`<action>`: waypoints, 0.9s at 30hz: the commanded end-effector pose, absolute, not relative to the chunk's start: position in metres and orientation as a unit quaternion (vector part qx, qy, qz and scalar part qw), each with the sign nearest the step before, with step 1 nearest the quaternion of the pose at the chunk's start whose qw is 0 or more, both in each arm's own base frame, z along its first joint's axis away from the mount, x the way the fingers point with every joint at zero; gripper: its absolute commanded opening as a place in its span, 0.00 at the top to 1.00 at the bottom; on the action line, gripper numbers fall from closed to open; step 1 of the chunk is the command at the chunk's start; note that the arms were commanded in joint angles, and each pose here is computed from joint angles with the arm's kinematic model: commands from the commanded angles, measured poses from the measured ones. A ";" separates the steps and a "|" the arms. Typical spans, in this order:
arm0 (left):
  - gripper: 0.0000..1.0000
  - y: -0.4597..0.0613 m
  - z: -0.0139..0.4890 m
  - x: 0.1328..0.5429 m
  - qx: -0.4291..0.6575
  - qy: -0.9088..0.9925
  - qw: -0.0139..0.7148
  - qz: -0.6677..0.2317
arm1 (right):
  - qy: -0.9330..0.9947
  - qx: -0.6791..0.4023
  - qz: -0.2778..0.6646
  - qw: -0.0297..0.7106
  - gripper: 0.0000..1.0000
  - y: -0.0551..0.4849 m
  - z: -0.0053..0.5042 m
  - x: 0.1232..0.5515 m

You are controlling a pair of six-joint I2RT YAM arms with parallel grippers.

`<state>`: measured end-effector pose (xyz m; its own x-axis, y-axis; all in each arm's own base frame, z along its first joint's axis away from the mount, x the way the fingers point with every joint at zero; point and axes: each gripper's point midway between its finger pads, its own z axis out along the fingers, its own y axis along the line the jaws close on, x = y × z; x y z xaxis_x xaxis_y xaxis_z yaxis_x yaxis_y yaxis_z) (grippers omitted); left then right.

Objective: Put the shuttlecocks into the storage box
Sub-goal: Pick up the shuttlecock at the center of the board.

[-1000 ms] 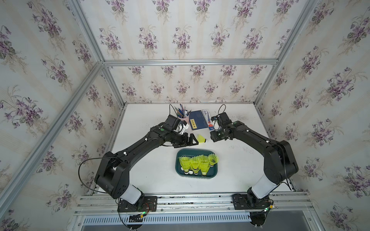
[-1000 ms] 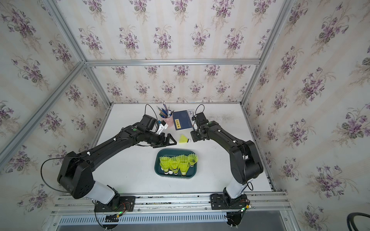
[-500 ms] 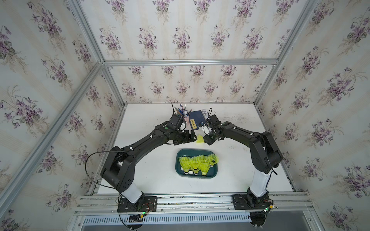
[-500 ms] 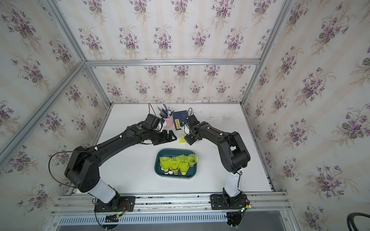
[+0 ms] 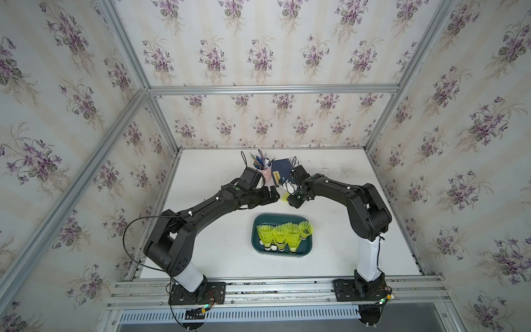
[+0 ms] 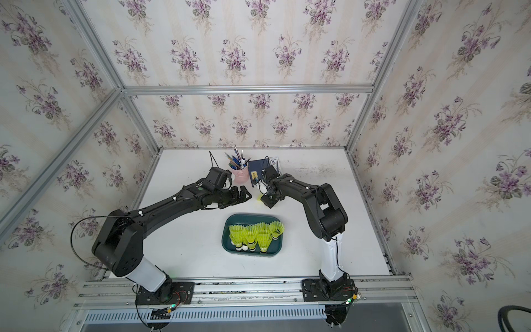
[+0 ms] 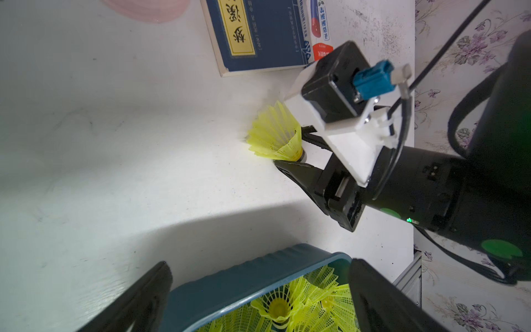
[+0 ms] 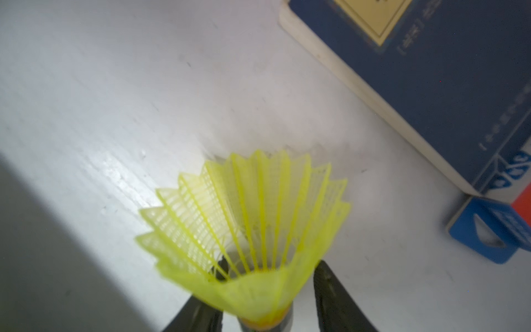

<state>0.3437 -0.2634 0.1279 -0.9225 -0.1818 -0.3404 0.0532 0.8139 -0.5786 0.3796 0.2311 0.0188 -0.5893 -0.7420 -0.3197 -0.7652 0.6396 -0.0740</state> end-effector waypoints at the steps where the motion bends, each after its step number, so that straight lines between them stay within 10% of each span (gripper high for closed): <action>1: 0.01 -0.263 0.133 0.349 -0.039 0.927 0.203 -0.312 | 0.900 -0.405 0.035 0.156 0.51 0.230 0.018 0.380; 27: 0.01 -0.263 0.137 0.333 -0.021 0.926 0.185 -0.329 | 0.936 -0.299 0.085 0.164 0.80 0.229 0.037 0.365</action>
<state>0.3354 -0.2622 0.1341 -0.9320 -0.1769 -0.3164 0.0590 0.7872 -0.6139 0.3668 0.2270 0.0332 -0.7568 -0.5508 -0.3519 -0.6000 0.7990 0.0399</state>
